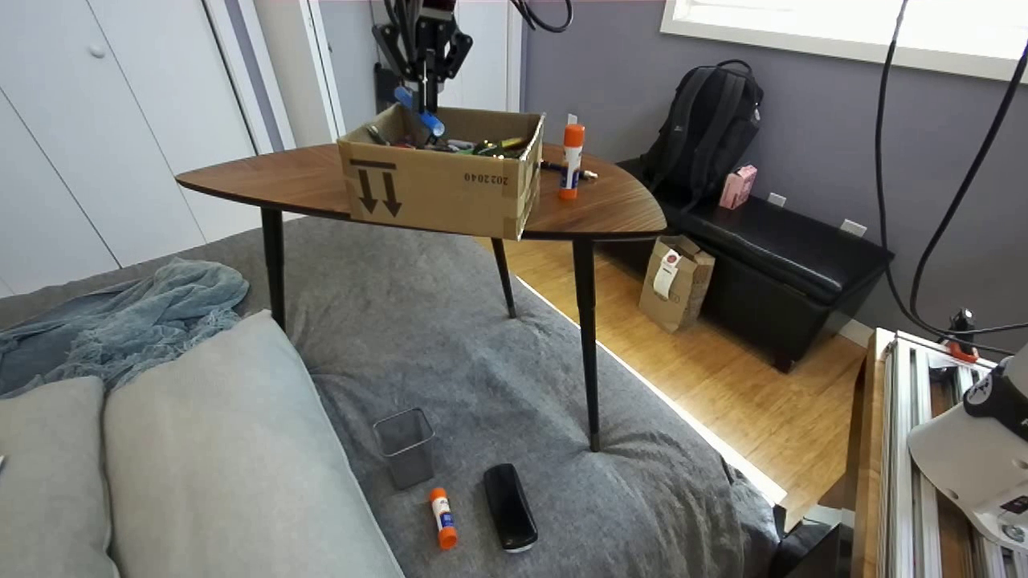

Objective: Remove the blue object from the box

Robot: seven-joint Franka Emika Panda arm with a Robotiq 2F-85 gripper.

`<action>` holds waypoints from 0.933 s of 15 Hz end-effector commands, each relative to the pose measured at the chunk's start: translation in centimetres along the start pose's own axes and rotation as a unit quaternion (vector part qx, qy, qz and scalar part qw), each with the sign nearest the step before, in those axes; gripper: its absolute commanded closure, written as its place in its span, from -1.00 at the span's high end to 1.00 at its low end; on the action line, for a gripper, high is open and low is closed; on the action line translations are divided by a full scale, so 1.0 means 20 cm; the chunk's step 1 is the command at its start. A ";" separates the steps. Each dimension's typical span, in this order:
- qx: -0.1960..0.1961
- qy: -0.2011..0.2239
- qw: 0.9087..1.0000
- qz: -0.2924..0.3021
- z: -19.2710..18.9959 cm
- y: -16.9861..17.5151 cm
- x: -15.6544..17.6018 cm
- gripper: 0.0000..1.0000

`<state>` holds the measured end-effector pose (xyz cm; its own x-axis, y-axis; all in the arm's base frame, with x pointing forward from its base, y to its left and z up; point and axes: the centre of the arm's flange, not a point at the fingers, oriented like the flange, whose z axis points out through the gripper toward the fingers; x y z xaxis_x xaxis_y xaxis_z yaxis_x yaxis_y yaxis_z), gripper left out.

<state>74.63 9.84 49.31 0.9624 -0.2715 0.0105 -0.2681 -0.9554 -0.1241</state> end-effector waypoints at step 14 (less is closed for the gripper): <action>-0.076 0.210 0.974 -0.031 -0.42 0.14 -0.27 -0.14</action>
<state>72.08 7.66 58.80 0.8707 -0.2123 0.4437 -0.2625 -0.9634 0.0540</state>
